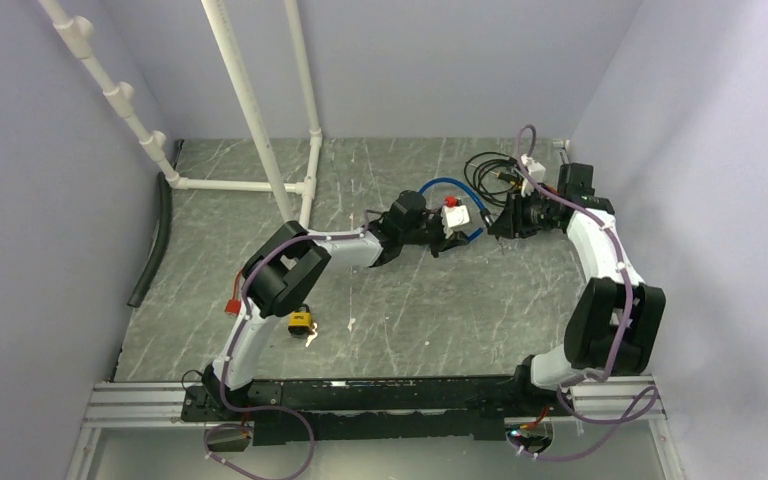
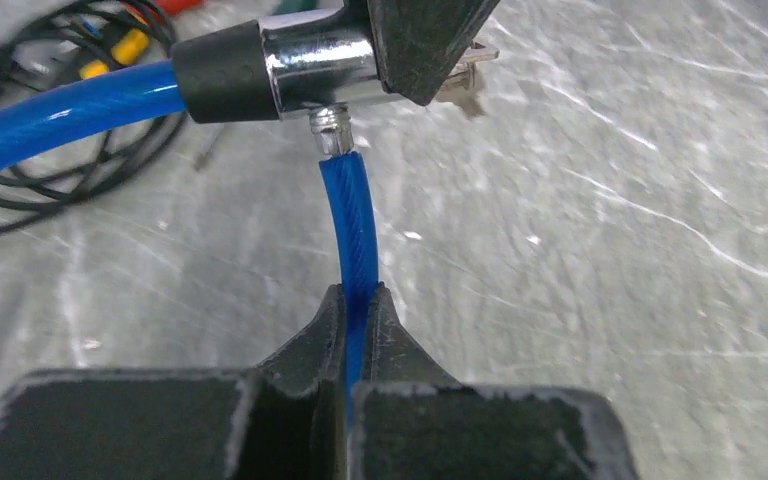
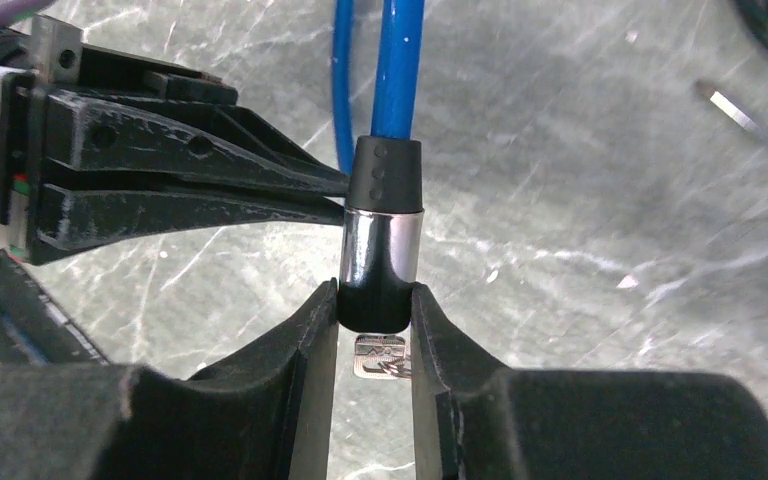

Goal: Lock with the key
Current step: Lock the lock.

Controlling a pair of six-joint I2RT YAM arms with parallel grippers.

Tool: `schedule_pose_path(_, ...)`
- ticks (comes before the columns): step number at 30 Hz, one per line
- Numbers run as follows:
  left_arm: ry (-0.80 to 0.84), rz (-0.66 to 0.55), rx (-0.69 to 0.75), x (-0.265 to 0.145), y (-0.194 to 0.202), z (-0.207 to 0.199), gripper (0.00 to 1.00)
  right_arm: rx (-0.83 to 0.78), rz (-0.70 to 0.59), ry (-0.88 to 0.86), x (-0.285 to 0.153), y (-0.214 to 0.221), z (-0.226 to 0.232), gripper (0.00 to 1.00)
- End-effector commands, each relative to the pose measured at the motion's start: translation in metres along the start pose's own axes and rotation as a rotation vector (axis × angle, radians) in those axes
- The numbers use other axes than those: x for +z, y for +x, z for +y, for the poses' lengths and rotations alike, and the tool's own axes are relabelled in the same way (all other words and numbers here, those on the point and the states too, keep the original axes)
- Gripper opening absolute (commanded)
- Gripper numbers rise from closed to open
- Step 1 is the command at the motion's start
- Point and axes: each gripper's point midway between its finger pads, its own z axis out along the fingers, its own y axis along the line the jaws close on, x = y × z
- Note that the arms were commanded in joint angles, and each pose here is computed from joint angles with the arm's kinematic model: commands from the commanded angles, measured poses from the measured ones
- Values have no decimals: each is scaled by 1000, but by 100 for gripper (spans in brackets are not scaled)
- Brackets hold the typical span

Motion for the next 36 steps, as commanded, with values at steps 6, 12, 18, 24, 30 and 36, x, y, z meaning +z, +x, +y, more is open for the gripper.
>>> schedule_pose_path(6, -240, -396, 317, -8, -98, 31, 0, -166, 21, -40, 12, -9, 73, 0)
schedule_pose_path(12, -355, -497, 335, -22, -113, 35, 0, -206, 38, 8, 13, -12, 84, 0)
schedule_pose_path(18, -333, -520, 324, -34, -111, 19, 0, -236, 90, 52, 23, -6, 77, 0)
schedule_pose_path(24, -298, -508, 275, -41, -109, 7, 0, -241, 104, 36, 23, -16, 79, 0)
schedule_pose_path(30, -307, -540, 276, -46, -133, 11, 0, -200, 103, 7, 18, -30, 81, 0)
schedule_pose_path(36, -263, -566, 246, -56, -162, 3, 0, -161, 142, -37, 14, -27, 85, 0)
